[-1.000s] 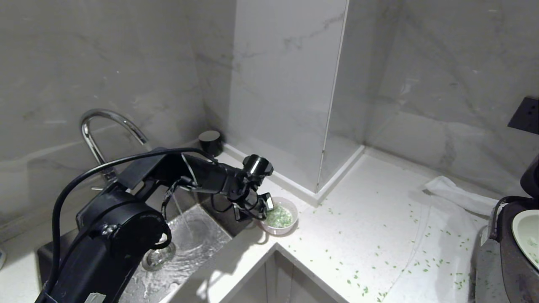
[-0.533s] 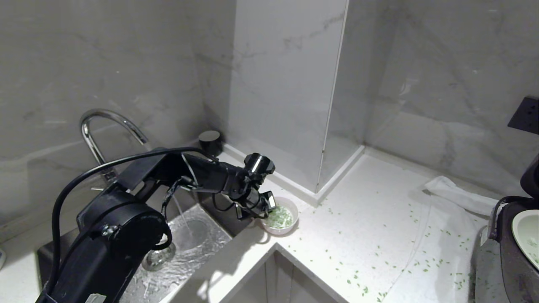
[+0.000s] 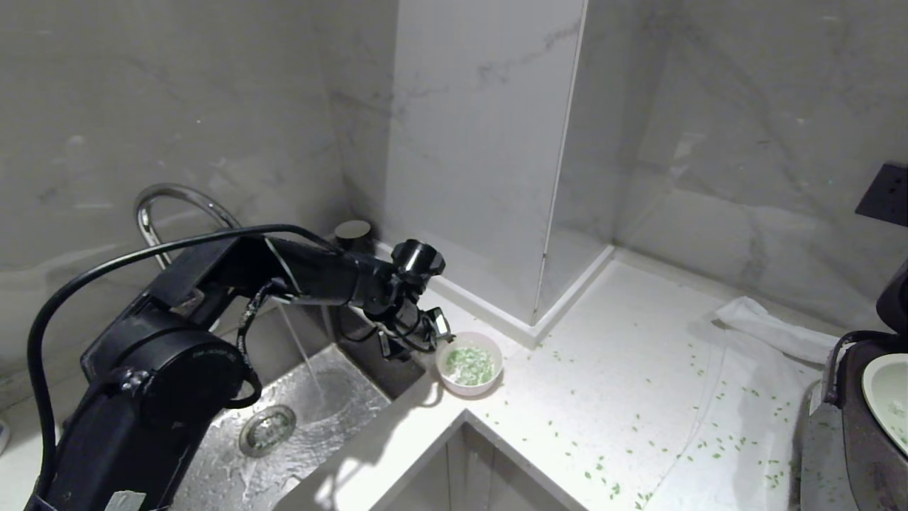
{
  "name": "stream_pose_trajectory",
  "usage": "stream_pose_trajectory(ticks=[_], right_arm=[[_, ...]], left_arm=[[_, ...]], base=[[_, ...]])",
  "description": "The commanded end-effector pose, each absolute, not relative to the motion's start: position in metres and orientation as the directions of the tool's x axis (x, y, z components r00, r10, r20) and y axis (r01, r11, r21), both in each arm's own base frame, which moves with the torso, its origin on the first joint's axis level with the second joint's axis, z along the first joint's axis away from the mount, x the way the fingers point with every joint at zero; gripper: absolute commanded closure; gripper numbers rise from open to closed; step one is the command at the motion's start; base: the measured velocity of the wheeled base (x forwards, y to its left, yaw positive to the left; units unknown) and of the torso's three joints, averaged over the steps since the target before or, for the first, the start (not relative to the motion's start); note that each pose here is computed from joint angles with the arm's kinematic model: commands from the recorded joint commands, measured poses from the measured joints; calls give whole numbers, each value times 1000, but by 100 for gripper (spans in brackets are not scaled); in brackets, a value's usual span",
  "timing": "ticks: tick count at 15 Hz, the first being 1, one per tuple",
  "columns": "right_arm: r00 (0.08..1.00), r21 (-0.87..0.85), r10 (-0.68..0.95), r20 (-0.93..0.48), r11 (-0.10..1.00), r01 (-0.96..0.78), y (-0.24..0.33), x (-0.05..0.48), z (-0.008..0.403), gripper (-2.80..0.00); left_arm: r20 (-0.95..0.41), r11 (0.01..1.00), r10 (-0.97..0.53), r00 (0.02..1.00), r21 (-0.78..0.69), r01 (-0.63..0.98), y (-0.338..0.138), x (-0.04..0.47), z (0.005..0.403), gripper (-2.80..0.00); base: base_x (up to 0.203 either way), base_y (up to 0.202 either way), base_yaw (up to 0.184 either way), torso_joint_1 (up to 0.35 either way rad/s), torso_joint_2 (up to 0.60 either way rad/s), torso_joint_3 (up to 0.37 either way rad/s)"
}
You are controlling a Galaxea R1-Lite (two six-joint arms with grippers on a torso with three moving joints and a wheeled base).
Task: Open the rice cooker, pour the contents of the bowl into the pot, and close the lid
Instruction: Place the bowl on the table, then turn off the tap
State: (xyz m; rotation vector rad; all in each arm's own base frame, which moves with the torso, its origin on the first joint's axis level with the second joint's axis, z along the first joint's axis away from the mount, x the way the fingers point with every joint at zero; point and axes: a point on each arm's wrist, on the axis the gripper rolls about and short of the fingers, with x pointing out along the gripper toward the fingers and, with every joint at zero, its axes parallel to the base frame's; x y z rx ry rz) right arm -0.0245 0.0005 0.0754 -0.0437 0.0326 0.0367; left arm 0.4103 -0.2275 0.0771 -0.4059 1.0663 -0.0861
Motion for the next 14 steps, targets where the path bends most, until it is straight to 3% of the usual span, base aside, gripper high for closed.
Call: stream_pose_trajectory(ticks=[1, 8, 13, 14], right_arm=[[999, -43, 37, -34, 998, -38, 0, -25, 75, 0], [999, -43, 37, -35, 998, -38, 0, -24, 75, 0], [999, -43, 37, -34, 998, -38, 0, -25, 75, 0], [999, -43, 37, -34, 998, -38, 0, -25, 75, 0]], left_arm=[[-805, 910, -269, 528, -392, -134, -215, 410, 102, -280], [-807, 894, -213, 550, -389, -224, -151, 378, 140, -280], [-785, 888, -171, 596, -385, -252, -100, 347, 142, -280], [-777, 888, -166, 607, -386, -251, -92, 336, 142, 0]], base=[[0, 0, 0, 0, 0, 0], [0, 0, 0, 0, 0, 0], [0, 0, 0, 0, 0, 0], [0, 0, 0, 0, 0, 0]])
